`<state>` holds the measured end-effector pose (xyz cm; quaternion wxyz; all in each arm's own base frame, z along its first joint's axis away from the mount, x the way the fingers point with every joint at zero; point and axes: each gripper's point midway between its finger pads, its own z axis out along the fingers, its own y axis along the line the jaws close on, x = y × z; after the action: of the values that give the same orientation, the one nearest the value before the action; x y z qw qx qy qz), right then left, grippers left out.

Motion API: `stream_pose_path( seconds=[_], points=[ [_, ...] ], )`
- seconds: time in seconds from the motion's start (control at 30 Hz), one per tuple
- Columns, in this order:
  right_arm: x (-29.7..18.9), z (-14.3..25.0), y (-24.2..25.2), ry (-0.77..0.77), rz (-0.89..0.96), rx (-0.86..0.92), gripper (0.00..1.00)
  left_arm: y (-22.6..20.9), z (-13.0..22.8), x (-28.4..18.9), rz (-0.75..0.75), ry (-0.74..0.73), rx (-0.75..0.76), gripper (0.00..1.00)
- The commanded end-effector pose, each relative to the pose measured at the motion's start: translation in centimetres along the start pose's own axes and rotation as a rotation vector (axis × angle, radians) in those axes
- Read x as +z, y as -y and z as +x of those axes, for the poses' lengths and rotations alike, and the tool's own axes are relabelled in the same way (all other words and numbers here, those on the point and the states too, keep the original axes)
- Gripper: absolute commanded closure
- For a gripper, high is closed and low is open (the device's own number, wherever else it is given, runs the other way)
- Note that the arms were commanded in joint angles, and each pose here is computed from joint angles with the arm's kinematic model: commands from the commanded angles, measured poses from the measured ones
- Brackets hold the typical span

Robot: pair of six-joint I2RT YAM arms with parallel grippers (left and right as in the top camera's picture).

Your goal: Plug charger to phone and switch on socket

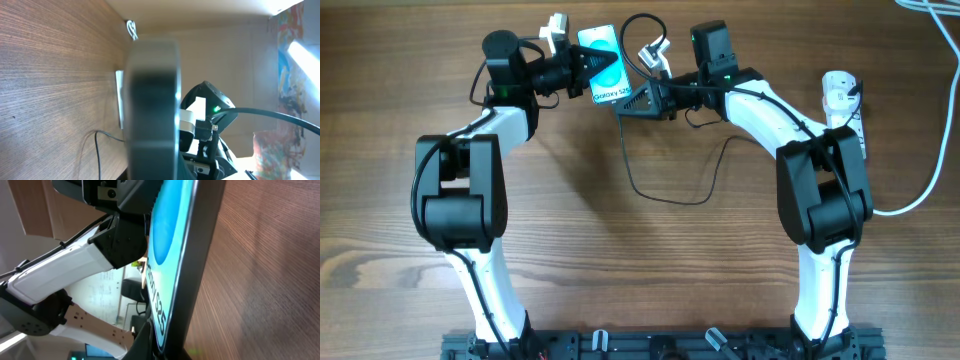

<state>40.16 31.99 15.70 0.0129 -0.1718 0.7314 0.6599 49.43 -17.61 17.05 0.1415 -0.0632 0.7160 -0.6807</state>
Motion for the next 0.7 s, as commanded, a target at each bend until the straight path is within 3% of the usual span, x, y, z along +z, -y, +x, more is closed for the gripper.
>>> stream_pose_path(
  seconds=[0.0, 0.67],
  points=[
    [-0.7, -1.9, 0.5, 0.074, 0.087, -0.051, 0.96, 1.4, 2.3, 0.5, 0.029, -0.124, -0.032, 0.96],
    [-0.8, -2.3, 0.6, 0.091, 0.093, 0.012, 0.95, 1.8, 4.4, 1.4, 0.056, -0.216, 0.081, 0.96]
  ],
)
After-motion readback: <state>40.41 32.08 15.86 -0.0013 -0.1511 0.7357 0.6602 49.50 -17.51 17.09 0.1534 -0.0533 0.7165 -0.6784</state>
